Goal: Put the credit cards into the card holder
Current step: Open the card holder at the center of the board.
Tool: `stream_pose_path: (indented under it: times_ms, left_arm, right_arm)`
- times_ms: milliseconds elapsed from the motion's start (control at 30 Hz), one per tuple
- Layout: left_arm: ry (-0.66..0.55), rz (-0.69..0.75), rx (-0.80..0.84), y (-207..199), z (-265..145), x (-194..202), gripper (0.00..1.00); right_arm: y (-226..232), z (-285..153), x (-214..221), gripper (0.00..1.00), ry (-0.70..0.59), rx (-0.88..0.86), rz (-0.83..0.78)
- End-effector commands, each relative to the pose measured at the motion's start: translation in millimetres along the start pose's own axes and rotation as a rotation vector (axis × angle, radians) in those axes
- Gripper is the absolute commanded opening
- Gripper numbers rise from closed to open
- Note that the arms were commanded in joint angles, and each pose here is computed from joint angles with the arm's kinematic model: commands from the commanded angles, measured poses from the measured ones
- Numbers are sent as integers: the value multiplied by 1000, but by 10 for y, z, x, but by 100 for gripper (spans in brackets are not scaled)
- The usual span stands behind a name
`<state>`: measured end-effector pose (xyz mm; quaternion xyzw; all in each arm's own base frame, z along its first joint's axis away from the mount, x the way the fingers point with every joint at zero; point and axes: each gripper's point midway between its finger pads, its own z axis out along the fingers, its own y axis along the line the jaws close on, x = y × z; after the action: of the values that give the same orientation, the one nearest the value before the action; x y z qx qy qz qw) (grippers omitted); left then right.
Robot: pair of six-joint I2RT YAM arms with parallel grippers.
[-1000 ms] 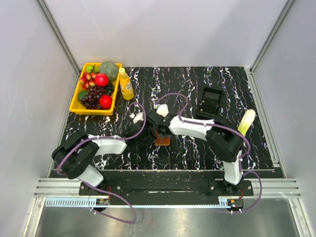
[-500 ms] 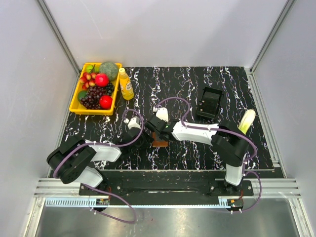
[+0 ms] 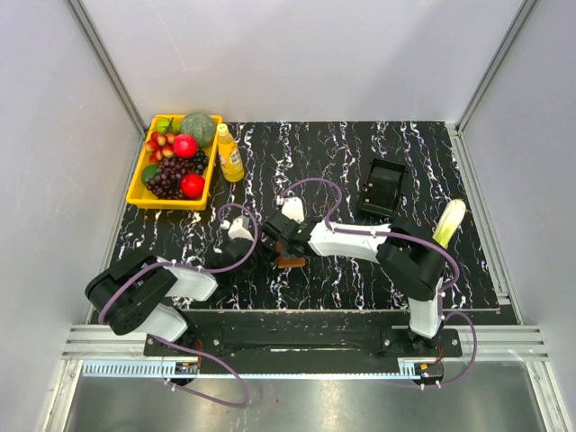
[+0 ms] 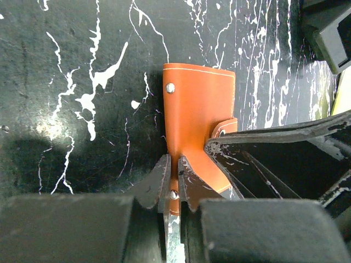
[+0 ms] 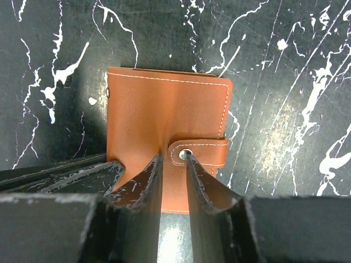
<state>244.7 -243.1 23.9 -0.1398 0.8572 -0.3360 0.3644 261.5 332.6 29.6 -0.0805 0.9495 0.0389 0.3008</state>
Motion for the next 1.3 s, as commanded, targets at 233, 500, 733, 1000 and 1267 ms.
stream_pose_path:
  times_ms: [233,500,733,1000,1267]
  left_arm:
    - [-84,-25,94,-237,-36,-200,0]
    - [-74,-14,69,-189,-25,-181,0]
    - [-67,1,16,-76,-35,-162,0]
    - [-68,15,-12,-12,-60,-158,0]
    - [-77,25,-34,32,-80,-178,0]
  right_arm:
    - [-216,193,16,17,-25,182,-75]
    - [-230,145,-102,0,-63,199,-90]
    - [-188,-84,-389,0,-134,143,-52]
    - [-476,-34,-431,0,-125,191,-27]
    - [-673,-10,-492,0,-120,191,-13]
